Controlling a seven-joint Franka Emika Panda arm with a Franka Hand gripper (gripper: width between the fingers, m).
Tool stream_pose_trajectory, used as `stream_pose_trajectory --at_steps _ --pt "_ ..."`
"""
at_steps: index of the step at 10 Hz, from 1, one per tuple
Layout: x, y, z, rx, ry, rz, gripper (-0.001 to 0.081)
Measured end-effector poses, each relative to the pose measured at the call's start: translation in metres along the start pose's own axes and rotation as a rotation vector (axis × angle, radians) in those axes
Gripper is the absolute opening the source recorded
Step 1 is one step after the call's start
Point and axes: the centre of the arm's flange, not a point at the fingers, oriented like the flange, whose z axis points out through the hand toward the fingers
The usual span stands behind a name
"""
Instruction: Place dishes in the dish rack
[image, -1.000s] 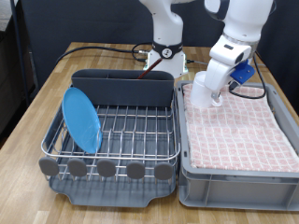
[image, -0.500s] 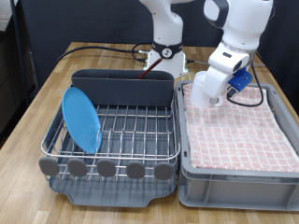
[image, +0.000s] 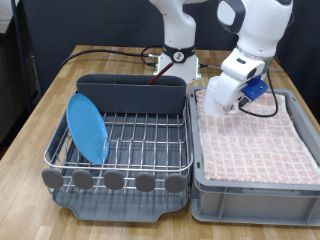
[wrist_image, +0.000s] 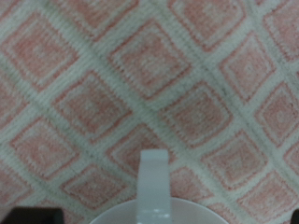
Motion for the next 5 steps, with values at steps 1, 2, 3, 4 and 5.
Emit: stream_pose_trajectory --at_steps 1,2,3,4,5 --pt "-0.0015 0.0001 0.0017 0.0 -0.003 0.0 0.0554" --pt "-0.0035 0.0001 0.004 0.0 -0.005 0.001 0.0392" --pt "-0.0052 0.0002 0.0059 -0.001 -0.008 0.002 0.021" --pt "-0.0063 0.0002 0.0071 0.0 -0.009 0.003 0.021" --pt "-0.0067 0.0 0.0075 0.0 -0.009 0.005 0.007"
